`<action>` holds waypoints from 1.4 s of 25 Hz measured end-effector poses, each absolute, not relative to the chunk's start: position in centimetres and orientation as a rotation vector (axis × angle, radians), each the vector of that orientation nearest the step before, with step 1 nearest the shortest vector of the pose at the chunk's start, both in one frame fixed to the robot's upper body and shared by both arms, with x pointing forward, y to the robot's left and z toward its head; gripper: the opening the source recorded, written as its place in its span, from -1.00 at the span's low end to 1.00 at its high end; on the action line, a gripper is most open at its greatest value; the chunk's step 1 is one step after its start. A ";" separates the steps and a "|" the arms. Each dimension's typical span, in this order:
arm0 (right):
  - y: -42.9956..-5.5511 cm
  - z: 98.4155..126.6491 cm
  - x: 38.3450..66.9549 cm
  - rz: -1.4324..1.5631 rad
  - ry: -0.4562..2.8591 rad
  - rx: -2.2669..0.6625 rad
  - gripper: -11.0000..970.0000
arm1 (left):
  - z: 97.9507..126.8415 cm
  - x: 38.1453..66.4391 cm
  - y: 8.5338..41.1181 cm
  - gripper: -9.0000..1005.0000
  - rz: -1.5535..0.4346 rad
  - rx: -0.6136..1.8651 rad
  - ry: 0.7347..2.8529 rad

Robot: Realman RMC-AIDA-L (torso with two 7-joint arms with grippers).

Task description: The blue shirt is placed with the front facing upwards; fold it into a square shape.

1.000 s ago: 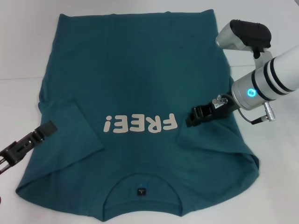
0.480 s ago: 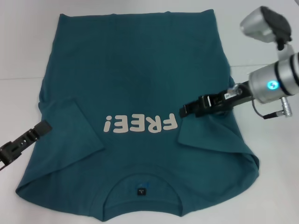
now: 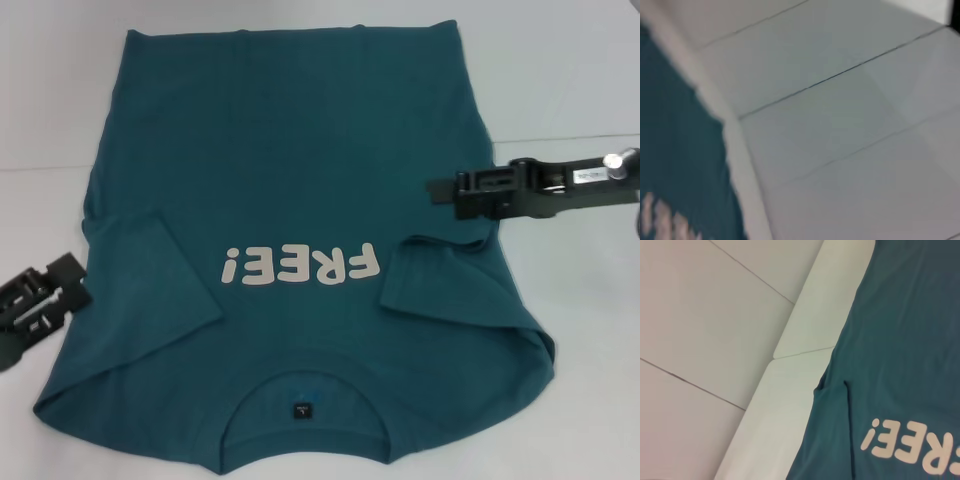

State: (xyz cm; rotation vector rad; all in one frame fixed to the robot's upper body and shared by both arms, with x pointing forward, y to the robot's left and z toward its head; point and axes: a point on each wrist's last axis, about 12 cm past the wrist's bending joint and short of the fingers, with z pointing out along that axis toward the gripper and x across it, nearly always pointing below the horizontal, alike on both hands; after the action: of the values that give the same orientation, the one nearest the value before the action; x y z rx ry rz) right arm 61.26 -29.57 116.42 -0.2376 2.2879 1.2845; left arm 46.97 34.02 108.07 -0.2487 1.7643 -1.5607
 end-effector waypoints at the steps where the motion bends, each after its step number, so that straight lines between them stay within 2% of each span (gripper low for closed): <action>1: -30.0 116.4 61.0 1.291 2.289 -0.230 0.55 | 108.0 46.9 34.2 0.44 -1.590 -0.295 1.802; 4: -30.6 116.2 60.5 1.300 2.296 -0.221 0.67 | 107.8 46.8 34.8 0.44 -1.607 -0.388 1.886; 8: -30.8 116.0 60.3 1.290 2.307 -0.224 0.67 | 107.0 46.6 36.4 0.44 -1.522 -0.514 2.010; 17: -31.4 115.8 60.2 1.268 2.324 -0.224 0.67 | 107.1 47.2 38.6 0.44 -1.342 -0.553 2.221; 25: -31.5 115.8 60.1 1.266 2.324 -0.216 0.67 | 105.8 47.3 39.5 0.44 -1.236 -0.743 2.223; 35: -31.5 115.8 60.1 1.261 2.322 -0.212 0.66 | 104.8 47.7 39.3 0.44 -1.157 -0.711 2.243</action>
State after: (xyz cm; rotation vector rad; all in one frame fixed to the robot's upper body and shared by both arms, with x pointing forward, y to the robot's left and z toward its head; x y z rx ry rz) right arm 60.14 -31.54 115.75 -0.2119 2.3223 1.2614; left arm 47.74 39.26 104.79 -0.7106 2.2429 -1.1574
